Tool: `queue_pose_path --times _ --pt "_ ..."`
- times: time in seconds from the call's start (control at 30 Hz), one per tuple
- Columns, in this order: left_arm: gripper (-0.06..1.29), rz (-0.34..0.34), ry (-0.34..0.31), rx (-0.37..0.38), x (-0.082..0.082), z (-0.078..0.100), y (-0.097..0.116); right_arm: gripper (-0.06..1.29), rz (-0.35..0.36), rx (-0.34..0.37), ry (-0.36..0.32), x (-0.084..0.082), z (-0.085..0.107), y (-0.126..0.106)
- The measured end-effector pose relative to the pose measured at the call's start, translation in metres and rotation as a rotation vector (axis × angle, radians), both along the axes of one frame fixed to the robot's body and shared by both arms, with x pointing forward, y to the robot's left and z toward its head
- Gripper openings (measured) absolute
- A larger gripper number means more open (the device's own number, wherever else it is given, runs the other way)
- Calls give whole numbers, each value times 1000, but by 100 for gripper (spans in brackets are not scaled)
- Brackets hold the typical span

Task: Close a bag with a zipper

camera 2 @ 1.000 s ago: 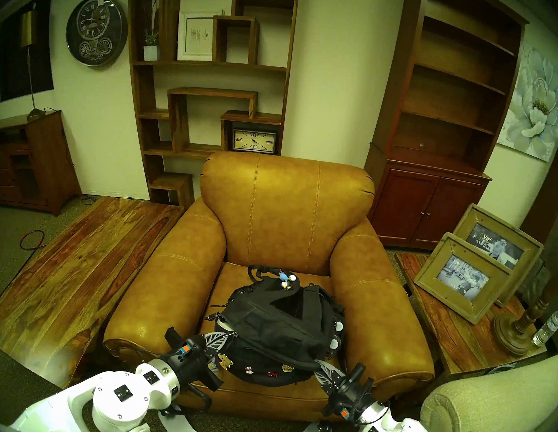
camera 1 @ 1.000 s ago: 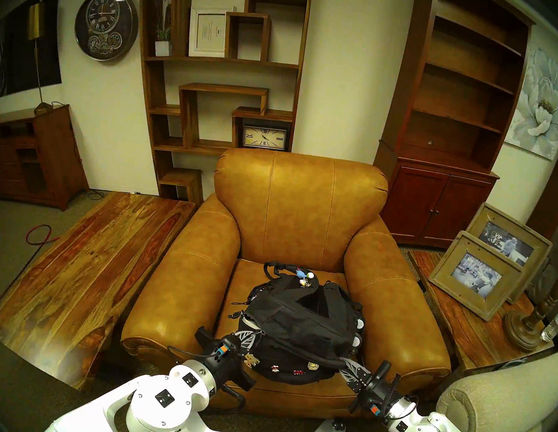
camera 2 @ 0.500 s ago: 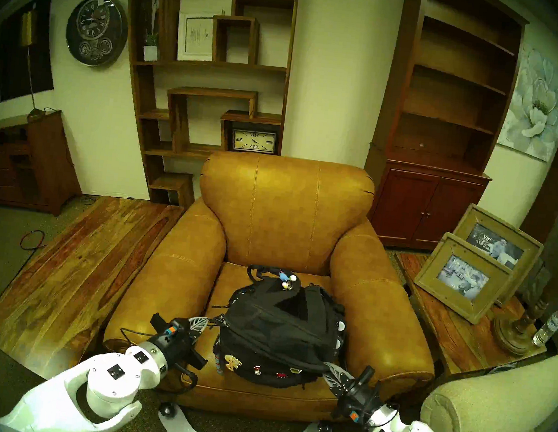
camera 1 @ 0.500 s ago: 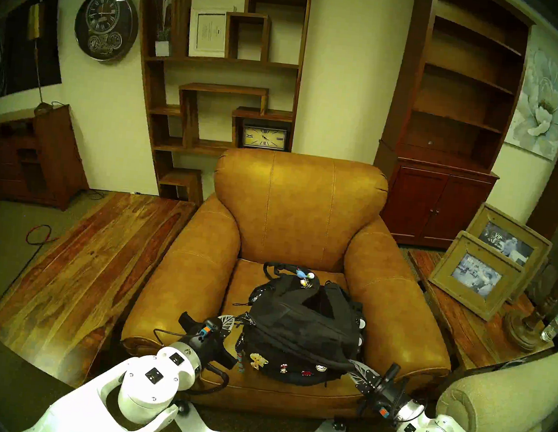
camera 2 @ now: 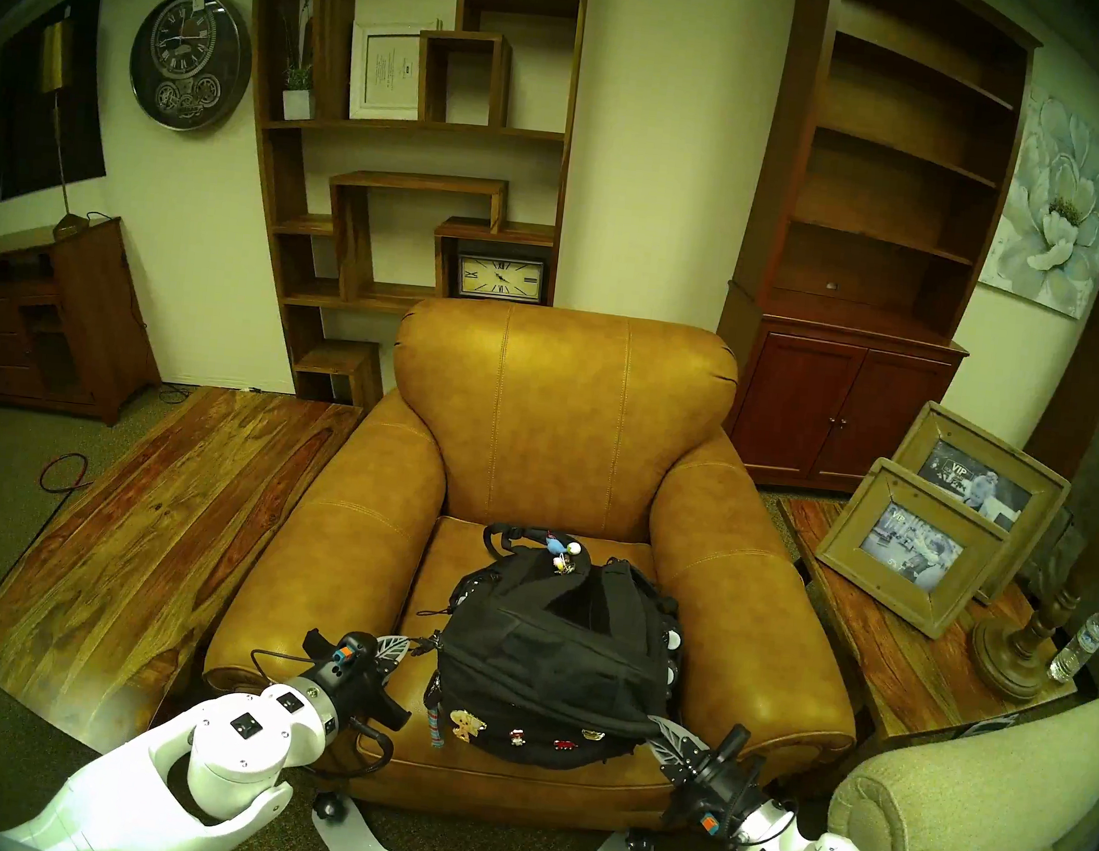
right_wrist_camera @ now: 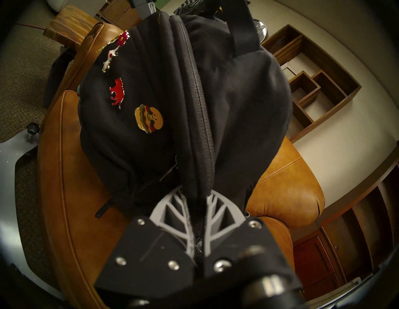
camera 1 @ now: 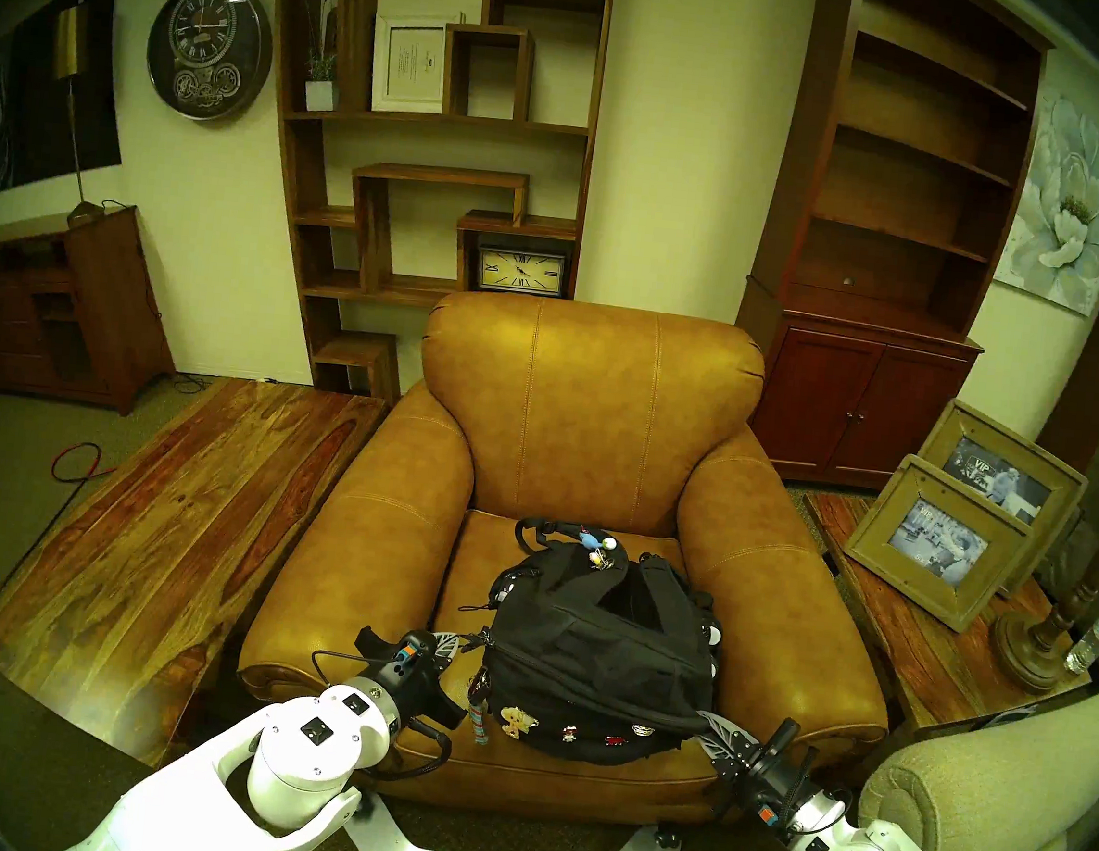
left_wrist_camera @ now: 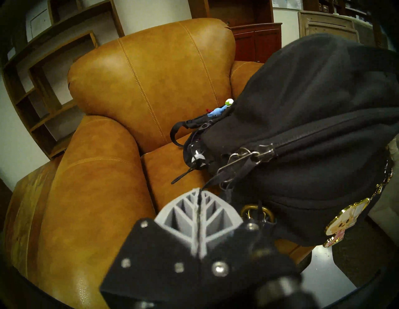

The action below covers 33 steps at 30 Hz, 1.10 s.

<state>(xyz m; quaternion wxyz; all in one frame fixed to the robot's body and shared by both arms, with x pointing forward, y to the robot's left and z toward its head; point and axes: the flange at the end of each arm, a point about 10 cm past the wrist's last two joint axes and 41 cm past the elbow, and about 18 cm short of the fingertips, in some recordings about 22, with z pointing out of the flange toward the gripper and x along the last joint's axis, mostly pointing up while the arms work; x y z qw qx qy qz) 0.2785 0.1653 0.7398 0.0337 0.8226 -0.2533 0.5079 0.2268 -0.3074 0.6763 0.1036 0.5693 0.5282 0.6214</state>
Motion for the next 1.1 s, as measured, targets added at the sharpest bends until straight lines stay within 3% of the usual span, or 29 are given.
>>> queue_pose_path --times 0.53,1.1 --pt "-2 5 -10 15 30 -22 -2 4 -4 4 -7 3 1 -3" --pt "-2 5 -1 84 38 -38 7 3 -4 5 -9 6 1 -4"
